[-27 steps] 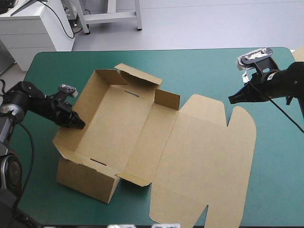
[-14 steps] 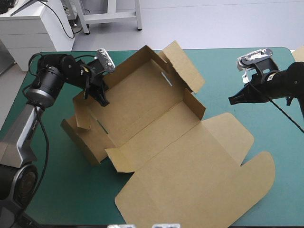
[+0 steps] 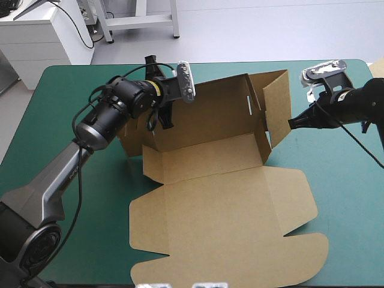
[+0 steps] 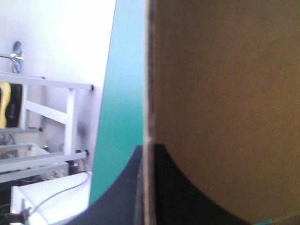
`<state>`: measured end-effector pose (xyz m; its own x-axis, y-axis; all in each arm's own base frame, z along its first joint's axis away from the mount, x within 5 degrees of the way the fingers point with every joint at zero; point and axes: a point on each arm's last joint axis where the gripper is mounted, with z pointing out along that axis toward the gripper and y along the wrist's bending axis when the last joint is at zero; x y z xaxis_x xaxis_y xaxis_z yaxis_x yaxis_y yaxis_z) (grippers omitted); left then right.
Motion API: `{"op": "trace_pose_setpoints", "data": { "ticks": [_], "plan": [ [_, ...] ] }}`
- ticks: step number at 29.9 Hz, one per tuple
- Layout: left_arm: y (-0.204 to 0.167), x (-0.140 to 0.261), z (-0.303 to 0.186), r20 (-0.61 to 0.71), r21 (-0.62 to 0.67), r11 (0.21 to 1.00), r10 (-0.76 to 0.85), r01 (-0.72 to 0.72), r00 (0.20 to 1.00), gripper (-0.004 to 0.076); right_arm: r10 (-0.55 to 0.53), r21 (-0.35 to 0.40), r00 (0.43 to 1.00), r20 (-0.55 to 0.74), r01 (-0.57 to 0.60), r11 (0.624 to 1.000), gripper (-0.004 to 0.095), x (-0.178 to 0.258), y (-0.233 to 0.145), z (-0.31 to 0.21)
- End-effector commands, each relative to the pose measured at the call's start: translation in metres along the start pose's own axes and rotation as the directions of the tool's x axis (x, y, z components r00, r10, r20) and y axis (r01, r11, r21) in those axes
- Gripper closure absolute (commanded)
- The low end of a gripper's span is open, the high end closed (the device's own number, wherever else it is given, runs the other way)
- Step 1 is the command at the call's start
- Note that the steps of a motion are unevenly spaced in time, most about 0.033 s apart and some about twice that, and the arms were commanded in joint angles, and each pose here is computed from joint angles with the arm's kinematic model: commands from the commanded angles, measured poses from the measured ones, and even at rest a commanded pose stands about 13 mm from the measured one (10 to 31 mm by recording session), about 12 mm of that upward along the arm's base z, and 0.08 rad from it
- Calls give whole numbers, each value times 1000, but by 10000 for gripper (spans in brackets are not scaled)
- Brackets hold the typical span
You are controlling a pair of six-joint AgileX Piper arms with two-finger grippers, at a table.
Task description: Fold the box
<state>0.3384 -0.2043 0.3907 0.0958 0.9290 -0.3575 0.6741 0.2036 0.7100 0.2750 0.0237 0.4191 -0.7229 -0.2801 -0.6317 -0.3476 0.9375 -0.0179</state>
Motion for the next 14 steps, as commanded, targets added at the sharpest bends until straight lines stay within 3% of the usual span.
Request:
{"op": "trace_pose_setpoints", "data": {
  "ticks": [1, 10, 14],
  "plan": [
    [13, -29, -32, 77, -207, 973, 125, -107, 989, 731, 13, 34, 995, 96, -16, 999, 927, -6, -1, -19],
    [-5, -58, -11, 97, -259, 946, 227, -195, 969, 731, 54, 40, 989, 135, -60, 997, 927, -7, 0, -26],
    [-13, -56, 4, 89, -219, 958, 208, -185, 974, 731, 76, 82, 984, 160, -90, 993, 927, -6, -2, -34]
  ]
}}
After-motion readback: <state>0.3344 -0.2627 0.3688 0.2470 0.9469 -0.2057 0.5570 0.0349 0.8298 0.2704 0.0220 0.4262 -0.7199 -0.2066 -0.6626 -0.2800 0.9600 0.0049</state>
